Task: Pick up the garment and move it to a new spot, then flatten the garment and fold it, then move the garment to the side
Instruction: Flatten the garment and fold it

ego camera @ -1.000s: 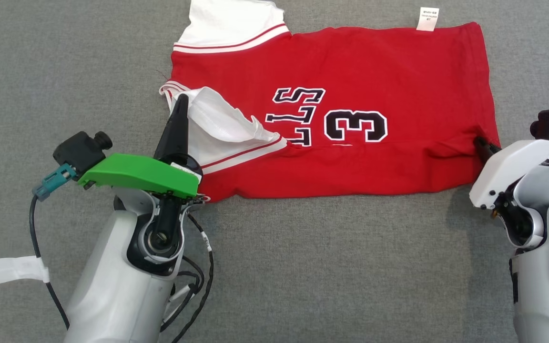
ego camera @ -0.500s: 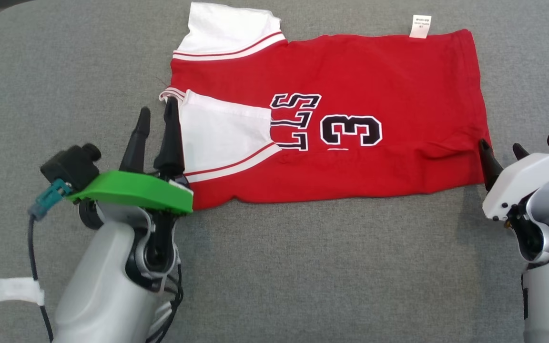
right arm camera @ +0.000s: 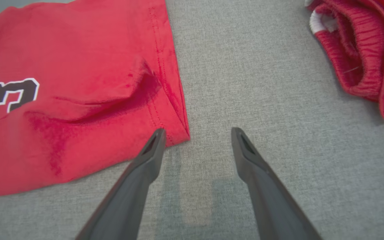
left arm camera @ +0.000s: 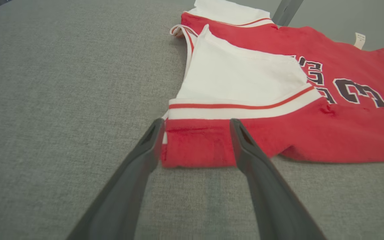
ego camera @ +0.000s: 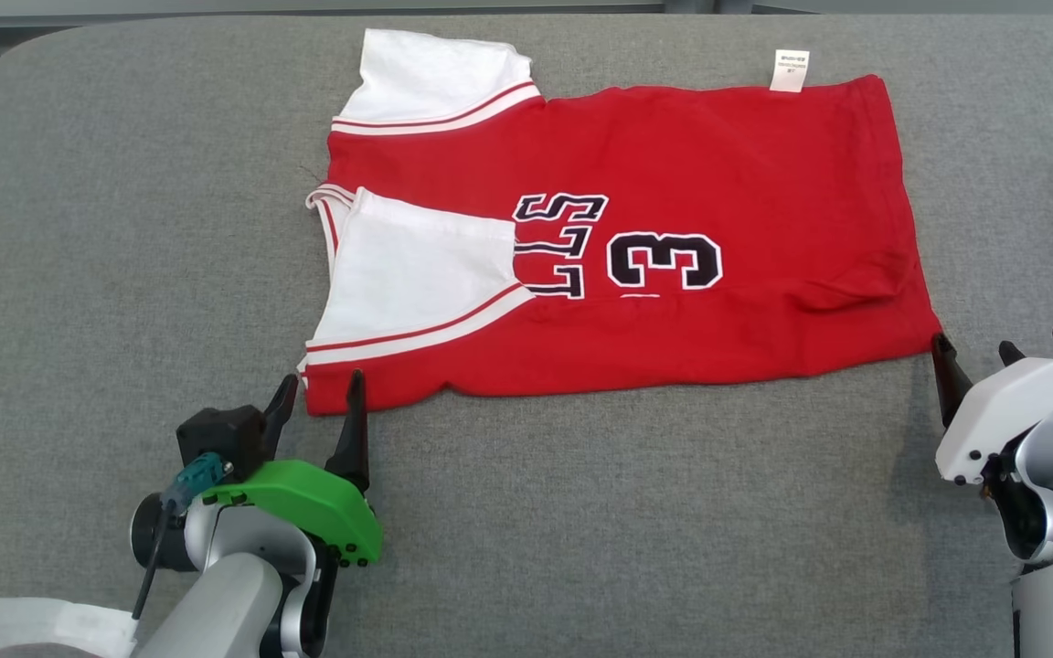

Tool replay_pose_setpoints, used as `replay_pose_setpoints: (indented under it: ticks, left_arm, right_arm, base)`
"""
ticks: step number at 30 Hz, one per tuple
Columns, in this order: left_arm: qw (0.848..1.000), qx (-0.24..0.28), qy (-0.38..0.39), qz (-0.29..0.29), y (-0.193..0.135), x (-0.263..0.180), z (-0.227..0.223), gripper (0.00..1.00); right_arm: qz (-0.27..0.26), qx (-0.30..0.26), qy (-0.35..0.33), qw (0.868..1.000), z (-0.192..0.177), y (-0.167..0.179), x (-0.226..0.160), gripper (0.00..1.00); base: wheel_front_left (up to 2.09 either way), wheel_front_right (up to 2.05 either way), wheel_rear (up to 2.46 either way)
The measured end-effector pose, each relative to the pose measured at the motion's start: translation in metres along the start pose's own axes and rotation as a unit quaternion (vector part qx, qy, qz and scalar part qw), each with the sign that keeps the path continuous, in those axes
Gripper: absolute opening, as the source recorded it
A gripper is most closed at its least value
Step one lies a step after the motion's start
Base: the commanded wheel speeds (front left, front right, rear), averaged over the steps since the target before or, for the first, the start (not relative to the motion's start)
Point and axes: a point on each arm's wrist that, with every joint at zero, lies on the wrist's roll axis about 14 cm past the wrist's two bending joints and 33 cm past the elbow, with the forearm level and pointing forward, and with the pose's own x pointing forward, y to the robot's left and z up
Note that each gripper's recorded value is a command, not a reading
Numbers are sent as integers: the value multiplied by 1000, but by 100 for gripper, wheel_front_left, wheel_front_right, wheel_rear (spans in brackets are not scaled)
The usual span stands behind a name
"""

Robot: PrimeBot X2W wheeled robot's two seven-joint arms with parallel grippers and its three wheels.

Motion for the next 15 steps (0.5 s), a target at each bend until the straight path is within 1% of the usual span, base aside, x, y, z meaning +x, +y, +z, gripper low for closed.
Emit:
replay_pose_setpoints:
  ticks: [4, 9, 15]
  left_arm:
    - [1000, 18, 19, 8, 4, -1, -8, 100]
    - [999, 21, 30, 9, 5, -2, -12, 100]
    - [999, 26, 41, 14, 8, 2, -15, 100]
  right_arm:
    - [2, 1, 3, 1000, -2, 3, 5, 100]
    - [10, 2, -8, 1000, 6, 10, 12, 100]
    - [22, 1, 2, 1000, 3, 20, 21, 100]
  base:
    - [0, 0, 0]
    - [0, 0, 0]
    - [0, 0, 0]
